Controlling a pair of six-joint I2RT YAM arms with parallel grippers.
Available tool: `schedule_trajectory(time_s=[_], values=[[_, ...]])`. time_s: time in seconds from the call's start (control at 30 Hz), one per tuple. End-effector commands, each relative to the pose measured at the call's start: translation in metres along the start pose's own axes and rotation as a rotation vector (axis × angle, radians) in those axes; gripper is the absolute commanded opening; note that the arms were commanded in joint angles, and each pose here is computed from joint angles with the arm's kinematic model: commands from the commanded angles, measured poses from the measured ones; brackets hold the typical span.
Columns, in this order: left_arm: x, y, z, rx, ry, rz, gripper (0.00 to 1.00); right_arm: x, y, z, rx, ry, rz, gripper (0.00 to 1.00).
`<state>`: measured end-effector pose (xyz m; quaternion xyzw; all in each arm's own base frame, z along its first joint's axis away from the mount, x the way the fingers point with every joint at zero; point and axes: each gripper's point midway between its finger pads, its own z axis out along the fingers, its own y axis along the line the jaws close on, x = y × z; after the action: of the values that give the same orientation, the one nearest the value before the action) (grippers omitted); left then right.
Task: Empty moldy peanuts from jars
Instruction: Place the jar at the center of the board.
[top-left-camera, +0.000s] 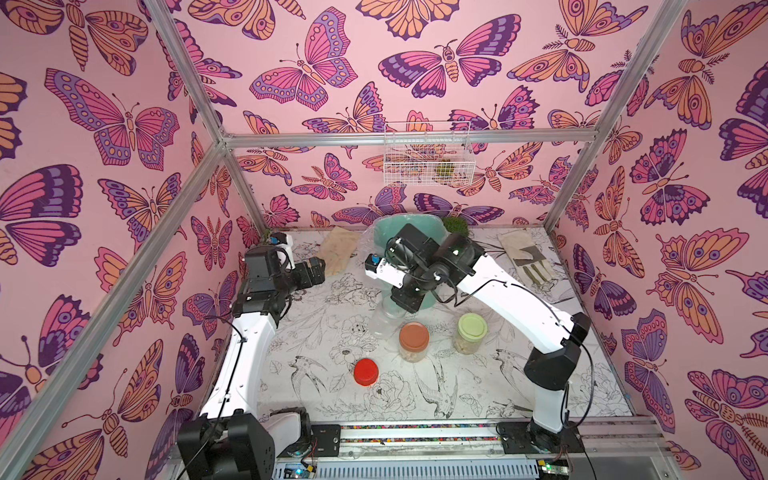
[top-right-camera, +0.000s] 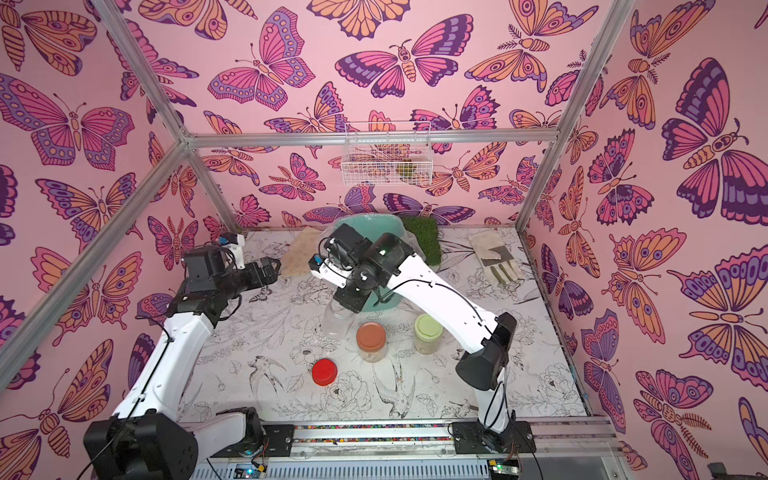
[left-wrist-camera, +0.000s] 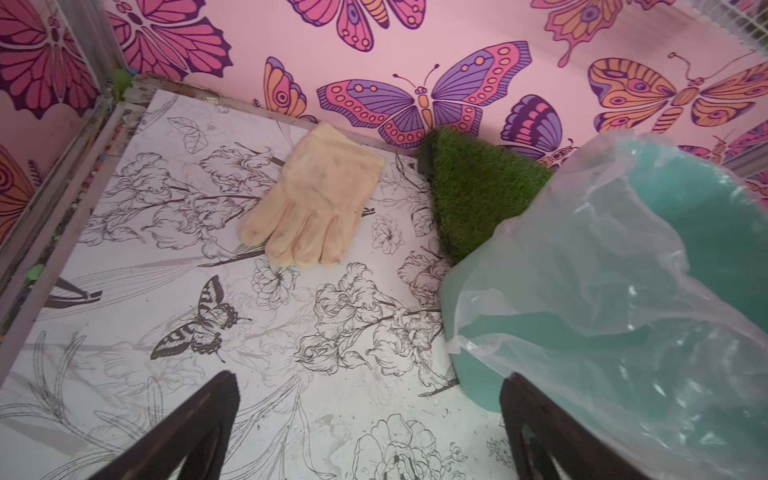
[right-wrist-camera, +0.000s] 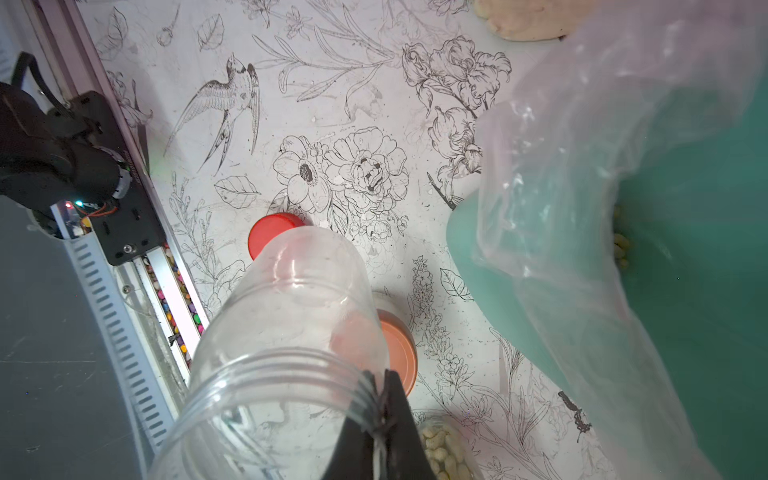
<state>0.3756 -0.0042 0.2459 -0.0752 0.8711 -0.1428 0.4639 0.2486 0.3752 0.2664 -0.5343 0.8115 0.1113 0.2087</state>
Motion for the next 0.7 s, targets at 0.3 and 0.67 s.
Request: schedule_trajectory(time_s=[0.3, 0.67], values=[[0.019, 0.031, 0.006, -0.113, 0.013, 0.001, 1.0, -0.011, 0.005, 0.067, 0.116, 0.08, 0.042, 0.0], [0.029, 0.031, 0.004, -0.102, 0.023, -0.011, 1.0, -0.013, 0.01, 0.128, 0.158, 0.129, 0.084, 0.02]])
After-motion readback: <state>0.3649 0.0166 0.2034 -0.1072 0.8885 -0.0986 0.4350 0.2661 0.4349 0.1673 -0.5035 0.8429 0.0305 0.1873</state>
